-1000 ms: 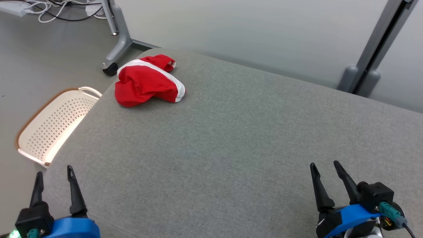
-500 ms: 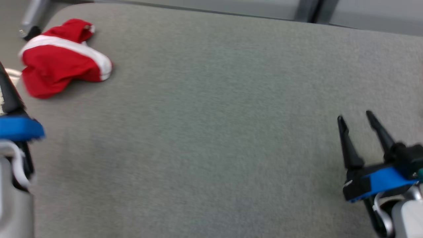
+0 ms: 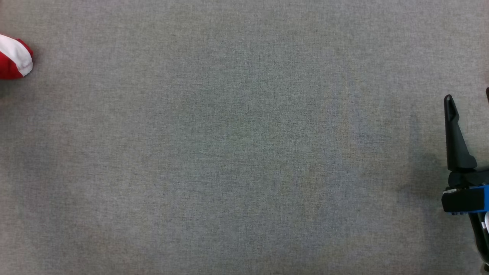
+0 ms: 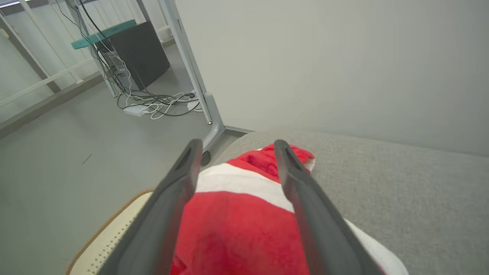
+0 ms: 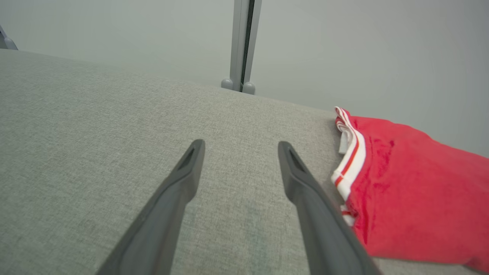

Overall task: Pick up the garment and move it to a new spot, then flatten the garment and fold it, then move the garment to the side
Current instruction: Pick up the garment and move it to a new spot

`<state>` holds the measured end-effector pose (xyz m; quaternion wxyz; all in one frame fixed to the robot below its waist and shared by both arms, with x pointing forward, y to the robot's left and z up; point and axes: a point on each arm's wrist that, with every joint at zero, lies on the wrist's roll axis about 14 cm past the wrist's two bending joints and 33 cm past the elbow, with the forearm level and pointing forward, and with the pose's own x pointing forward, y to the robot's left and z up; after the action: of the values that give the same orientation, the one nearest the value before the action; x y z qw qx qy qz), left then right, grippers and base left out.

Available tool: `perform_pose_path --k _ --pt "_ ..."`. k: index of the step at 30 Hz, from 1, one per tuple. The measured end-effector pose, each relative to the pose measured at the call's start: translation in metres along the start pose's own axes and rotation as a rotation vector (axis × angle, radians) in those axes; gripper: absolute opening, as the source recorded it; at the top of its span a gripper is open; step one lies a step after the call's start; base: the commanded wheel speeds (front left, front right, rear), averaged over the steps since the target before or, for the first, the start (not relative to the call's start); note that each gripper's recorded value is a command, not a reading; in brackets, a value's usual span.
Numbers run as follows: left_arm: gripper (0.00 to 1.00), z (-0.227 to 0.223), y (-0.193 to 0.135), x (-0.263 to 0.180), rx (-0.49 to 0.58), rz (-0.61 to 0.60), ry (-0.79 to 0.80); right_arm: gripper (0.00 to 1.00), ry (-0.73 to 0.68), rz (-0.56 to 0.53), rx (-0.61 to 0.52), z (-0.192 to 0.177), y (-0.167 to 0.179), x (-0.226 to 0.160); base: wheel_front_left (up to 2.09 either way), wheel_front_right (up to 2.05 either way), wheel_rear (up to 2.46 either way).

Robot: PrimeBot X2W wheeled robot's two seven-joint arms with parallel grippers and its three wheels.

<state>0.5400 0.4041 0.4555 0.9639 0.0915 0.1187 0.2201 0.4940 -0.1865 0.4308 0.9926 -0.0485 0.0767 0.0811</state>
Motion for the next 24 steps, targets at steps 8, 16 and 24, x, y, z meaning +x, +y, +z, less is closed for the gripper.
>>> perform_pose_path --k 8,16,24 --pt "1.0 -0.072 -0.001 -0.004 -0.023 -0.021 0.354 1.0 0.007 -0.009 -0.007 -0.002 -0.005 0.001 0.0 0.0 0.0" --pt "0.22 -0.115 -0.026 -0.019 -0.129 -0.071 0.561 1.0 0.007 0.001 -0.004 -0.002 -0.002 0.002 0.0 0.0 0.0" --pt "0.0 -0.074 -0.026 -0.005 -0.083 -0.084 0.372 1.0 -0.009 -0.014 0.002 0.006 -0.005 -0.005 0.0 0.0 0.0"
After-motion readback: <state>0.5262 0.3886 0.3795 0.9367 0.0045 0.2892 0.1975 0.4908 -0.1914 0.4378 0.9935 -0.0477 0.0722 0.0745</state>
